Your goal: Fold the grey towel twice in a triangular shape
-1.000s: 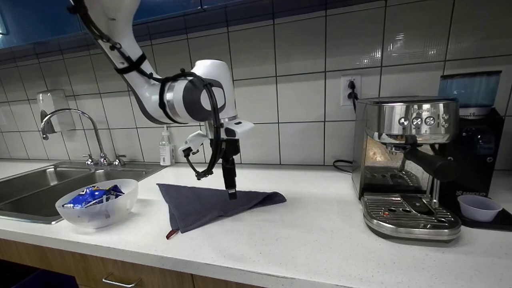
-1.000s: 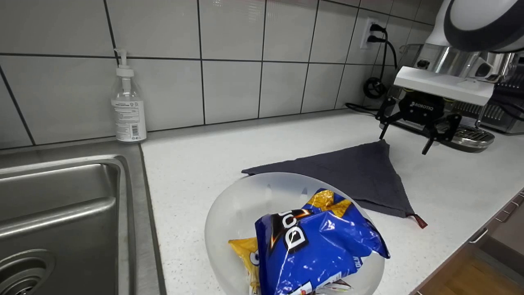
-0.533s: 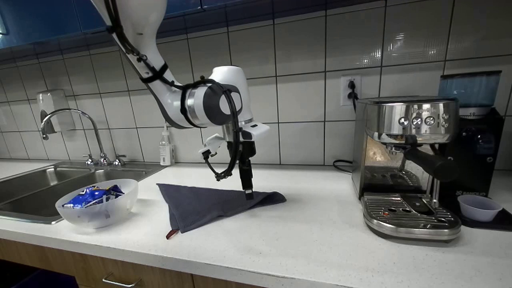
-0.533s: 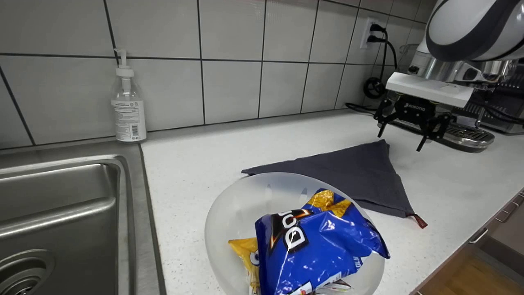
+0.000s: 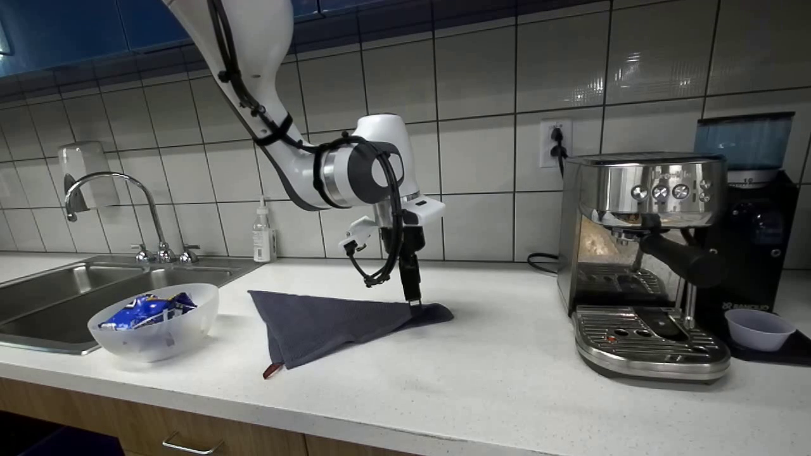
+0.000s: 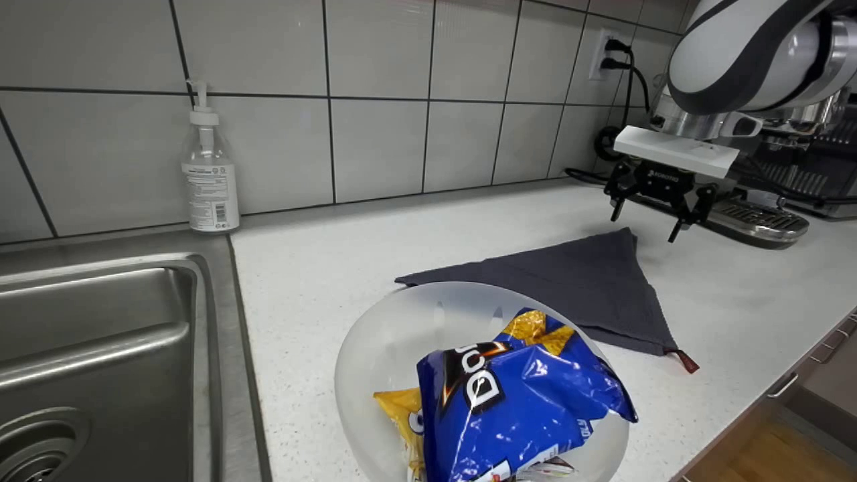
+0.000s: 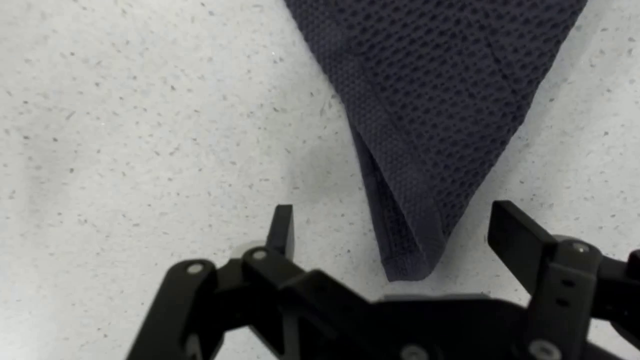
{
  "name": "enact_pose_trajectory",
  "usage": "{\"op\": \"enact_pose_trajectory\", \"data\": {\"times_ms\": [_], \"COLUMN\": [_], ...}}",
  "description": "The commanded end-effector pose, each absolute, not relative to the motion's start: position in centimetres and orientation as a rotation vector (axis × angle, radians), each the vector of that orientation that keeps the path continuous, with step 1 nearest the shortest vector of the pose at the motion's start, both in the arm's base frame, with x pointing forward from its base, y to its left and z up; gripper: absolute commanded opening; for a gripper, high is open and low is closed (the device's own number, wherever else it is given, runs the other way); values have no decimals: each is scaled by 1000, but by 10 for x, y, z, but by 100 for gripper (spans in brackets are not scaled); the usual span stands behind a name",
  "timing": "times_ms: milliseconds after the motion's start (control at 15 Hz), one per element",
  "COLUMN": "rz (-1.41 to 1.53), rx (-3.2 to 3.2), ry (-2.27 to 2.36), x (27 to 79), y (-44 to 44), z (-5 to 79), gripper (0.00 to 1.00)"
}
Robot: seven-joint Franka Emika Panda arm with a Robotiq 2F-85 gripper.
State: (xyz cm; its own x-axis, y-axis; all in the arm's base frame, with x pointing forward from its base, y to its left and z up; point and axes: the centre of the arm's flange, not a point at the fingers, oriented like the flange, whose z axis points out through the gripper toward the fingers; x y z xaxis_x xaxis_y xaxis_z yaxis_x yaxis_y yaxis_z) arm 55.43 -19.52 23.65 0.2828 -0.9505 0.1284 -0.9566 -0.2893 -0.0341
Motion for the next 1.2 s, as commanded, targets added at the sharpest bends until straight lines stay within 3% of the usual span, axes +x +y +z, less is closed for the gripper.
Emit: {"op": "enact_pose_trajectory", "data": {"times_ms": [0, 1133], "rz": [172, 141], "rx": [2419, 2356], "ry": [-1882, -1907], "x": [577, 611], "y": [-203, -207], "z": [235, 218], "gripper": [100, 100]}}
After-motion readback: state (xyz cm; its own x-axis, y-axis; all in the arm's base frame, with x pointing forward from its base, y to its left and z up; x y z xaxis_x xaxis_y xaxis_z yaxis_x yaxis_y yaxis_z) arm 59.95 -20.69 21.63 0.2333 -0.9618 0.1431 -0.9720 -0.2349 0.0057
